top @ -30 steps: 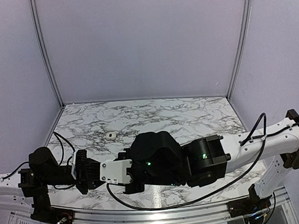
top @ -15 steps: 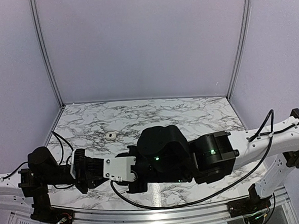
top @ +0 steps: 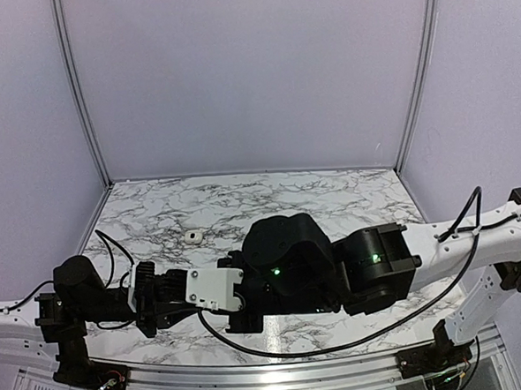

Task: Insert the wireless bluetooth earbuds into the charging case
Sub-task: Adjust the left earbud in the left side groove of the charging case, then pick up the right earbud from the center of the board.

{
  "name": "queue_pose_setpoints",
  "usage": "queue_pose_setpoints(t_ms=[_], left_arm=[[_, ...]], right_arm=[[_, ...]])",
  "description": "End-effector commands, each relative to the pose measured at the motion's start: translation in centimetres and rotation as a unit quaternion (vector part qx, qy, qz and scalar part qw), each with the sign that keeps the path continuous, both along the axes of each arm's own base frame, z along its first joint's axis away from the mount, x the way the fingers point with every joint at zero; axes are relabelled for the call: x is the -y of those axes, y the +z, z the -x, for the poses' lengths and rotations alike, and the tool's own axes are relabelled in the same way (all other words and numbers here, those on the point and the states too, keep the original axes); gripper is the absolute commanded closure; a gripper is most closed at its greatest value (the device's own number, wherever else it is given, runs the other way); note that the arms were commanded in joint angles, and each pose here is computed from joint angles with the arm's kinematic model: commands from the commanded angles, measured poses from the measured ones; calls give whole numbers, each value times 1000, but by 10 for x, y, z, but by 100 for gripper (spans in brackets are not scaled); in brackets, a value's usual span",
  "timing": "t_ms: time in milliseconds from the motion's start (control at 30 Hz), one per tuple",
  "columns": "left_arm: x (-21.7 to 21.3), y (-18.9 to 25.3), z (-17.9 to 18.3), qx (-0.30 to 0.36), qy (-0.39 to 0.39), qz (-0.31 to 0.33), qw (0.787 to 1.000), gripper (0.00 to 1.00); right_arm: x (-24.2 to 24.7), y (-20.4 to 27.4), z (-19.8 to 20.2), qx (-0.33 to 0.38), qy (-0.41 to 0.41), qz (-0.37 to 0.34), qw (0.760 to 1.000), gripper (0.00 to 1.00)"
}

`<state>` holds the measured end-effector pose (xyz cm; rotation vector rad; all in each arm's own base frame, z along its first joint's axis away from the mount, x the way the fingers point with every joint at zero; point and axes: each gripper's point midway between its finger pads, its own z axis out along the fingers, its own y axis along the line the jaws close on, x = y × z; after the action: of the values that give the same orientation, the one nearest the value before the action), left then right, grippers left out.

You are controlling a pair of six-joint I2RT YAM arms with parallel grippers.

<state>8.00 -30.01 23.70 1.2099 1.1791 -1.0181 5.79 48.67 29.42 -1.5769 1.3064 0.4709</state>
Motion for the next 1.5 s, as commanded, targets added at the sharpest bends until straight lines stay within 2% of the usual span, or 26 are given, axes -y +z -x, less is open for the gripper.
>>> queue_pose_setpoints(t_ms=[0,200,433,533,567,633,700,867,1033,1133,1267,1467], left_arm=[[1,18,-2,17,3,24,1000,100],[0,20,-2,19,5,26,999,100],[-1,19,-3,16,9,27,999,100],[-2,18,-5,14,16,26,999,100],[-2,17,-6,12,19,25,999,100],[-1,14,-9,6,25,21,999,100],[-1,12,-13,-1,34,18,999,100],[-1,10,-17,-10,48,19,999,100],[-1,8,-18,-11,51,19,998,100],[-4,11,-14,0,43,29,999,100],[-8,16,-15,4,48,39,998,100],[-6,11,-14,-6,44,34,998,100]], right_arm=[[-6,-1,-9,-17,-11,0,1000,91],[-6,-12,-21,-34,-19,5,999,95],[-5,-21,-17,-46,-3,18,999,98],[1,-1,-7,-57,20,-14,998,94],[3,10,-5,-59,27,-33,997,89],[10,30,-7,-65,30,-66,995,74],[18,48,-14,-79,30,-90,992,69],[55,79,-60,-134,8,-172,976,63],[97,74,-125,-174,-67,-221,957,62],[121,42,-180,-207,-155,-208,943,62],[149,-24,-241,-251,-244,-154,924,63],[191,-111,-301,-288,-340,-89,891,64]])
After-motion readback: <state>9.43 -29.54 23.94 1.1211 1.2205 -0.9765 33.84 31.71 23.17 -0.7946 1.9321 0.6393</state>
